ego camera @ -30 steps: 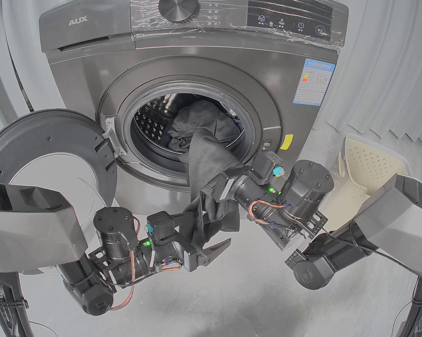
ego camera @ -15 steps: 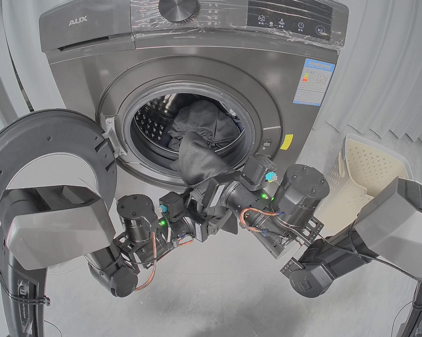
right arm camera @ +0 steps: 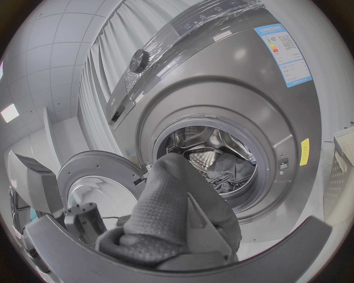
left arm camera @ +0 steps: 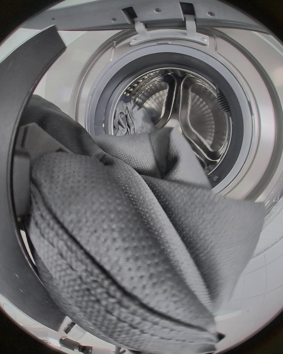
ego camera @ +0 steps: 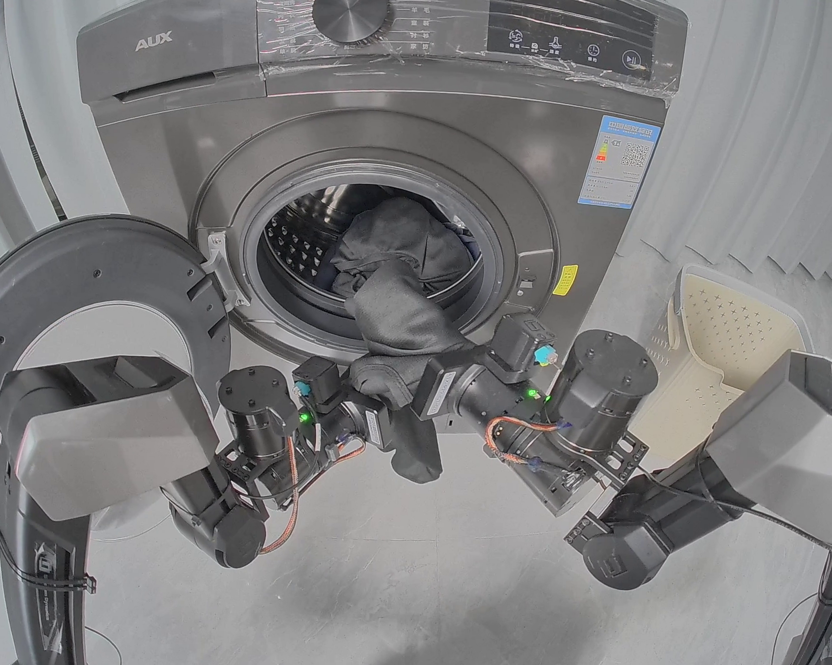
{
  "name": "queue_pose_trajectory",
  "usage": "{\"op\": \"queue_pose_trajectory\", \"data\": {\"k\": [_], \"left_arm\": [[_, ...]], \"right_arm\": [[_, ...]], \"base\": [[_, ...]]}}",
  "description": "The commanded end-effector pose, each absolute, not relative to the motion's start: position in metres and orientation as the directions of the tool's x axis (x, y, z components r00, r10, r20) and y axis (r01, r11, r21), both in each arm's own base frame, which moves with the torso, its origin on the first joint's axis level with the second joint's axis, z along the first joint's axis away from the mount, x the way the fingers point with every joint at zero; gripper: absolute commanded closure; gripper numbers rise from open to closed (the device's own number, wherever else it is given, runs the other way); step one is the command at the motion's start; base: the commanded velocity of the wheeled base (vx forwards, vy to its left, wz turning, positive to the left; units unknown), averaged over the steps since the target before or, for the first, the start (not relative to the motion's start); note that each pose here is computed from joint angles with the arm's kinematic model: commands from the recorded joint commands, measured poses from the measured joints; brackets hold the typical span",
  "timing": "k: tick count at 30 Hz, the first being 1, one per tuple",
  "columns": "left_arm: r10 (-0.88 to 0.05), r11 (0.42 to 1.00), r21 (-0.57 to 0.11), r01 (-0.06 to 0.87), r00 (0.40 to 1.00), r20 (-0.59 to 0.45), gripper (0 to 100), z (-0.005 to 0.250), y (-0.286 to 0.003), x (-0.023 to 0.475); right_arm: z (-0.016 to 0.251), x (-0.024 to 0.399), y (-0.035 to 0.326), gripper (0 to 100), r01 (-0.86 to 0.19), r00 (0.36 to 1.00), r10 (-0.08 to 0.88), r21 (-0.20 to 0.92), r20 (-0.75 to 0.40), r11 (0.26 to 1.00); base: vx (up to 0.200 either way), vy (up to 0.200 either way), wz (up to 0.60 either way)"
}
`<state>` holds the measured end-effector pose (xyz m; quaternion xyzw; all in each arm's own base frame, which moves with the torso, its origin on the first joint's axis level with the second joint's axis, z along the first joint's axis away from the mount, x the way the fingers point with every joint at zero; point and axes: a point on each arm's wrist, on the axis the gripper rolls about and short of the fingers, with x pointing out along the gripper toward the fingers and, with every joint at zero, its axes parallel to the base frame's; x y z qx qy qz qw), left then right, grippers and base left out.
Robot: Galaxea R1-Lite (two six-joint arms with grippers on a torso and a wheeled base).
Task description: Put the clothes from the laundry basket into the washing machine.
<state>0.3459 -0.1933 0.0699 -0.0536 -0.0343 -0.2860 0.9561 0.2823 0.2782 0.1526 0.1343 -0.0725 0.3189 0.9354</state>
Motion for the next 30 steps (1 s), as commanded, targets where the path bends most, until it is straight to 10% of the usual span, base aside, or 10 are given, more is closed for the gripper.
{"op": "queue_pose_trajectory", "data": {"k": [1,23,24,30], "left_arm": [[-0.535,0.831,-0.089,0.549,0.832,0.143,100,0.093,-0.187,0.338],[-0.534,0.809,-0.135,0.572,0.811,0.240,100,0.155,-0.162,0.284],[-0.534,0.809,-0.135,0.572,0.811,0.238,100,0.155,-0.162,0.283],[-0.520,0.817,-0.133,0.561,0.817,0.250,100,0.160,-0.157,0.281]], "right_arm": [[0.150,0.292,0.261,100,-0.564,0.824,0.528,0.216,0.204,0.797],[0.119,0.289,0.272,100,-0.601,0.799,0.588,0.195,0.127,0.775],[0.120,0.287,0.274,0,-0.607,0.795,0.592,0.197,0.133,0.770],[0.128,0.268,0.261,0,-0.628,0.777,0.619,0.183,0.111,0.756]], "base": [[0.000,0.000,0.00],[0.000,0.000,0.00],[0.000,0.000,0.00],[0.000,0.000,0.00]]}}
